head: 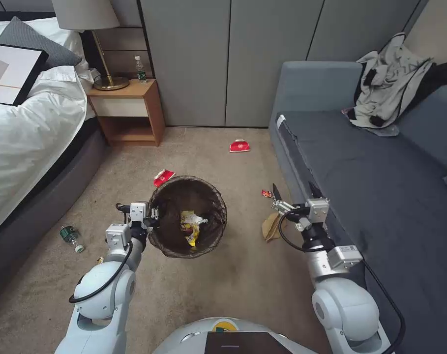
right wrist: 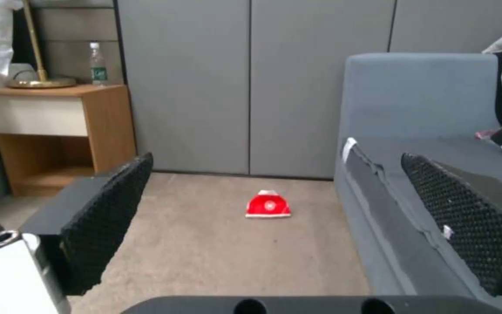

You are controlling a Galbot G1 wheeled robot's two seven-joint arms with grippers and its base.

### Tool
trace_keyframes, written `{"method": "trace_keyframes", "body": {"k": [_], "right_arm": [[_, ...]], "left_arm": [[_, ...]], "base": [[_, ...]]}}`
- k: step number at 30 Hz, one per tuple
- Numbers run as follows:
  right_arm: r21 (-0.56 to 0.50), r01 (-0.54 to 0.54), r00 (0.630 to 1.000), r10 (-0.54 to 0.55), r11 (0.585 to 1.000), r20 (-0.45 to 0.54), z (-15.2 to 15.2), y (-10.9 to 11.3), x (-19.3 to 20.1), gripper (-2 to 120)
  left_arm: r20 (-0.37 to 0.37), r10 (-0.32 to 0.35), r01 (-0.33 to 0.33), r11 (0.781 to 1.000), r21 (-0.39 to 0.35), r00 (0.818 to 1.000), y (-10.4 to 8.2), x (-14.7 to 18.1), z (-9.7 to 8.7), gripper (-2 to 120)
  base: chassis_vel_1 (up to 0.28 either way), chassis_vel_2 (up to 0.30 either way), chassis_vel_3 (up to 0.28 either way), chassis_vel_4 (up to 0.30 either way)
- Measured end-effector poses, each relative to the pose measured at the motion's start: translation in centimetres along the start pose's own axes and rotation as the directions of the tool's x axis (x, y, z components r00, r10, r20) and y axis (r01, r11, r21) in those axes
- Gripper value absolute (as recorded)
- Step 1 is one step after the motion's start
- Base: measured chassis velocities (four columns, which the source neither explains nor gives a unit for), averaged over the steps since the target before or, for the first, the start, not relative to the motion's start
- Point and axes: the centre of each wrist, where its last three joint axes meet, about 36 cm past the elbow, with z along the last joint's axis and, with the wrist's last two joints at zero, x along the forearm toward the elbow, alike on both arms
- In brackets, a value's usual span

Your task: Pick up the trash bin, then pick up the garbage from the floor and place it into the trash bin.

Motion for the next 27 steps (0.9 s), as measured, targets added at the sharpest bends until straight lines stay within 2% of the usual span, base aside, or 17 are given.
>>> {"method": "trace_keyframes", "body": {"k": [7, 17, 27], "right_arm": [[0.0, -0.019, 1.0, 0.019, 1.0, -0.008, 0.3, -0.1, 0.6, 100], [0.022, -0.06, 0.998, 0.06, 0.998, -0.006, 0.8, -1.5, 1.8, 100], [0.019, -0.069, 0.998, 0.069, 0.997, -0.009, 1.4, -1.6, 2.4, 100]], "left_arm": [[0.003, -0.002, 0.002, 1.0, 0.001, 1.0, 0.0, 0.2, -0.1, 3], [0.002, -0.002, 0.002, 1.0, 0.003, 1.0, -0.2, 0.4, 0.0, 3], [0.003, -0.005, 0.005, 1.0, 0.0, 1.0, -0.2, 0.5, 0.0, 3]], "base": [[0.0, 0.0, 0.0, 0.0], [0.0, 0.0, 0.0, 0.0], [0.0, 0.0, 0.0, 0.0]]}}
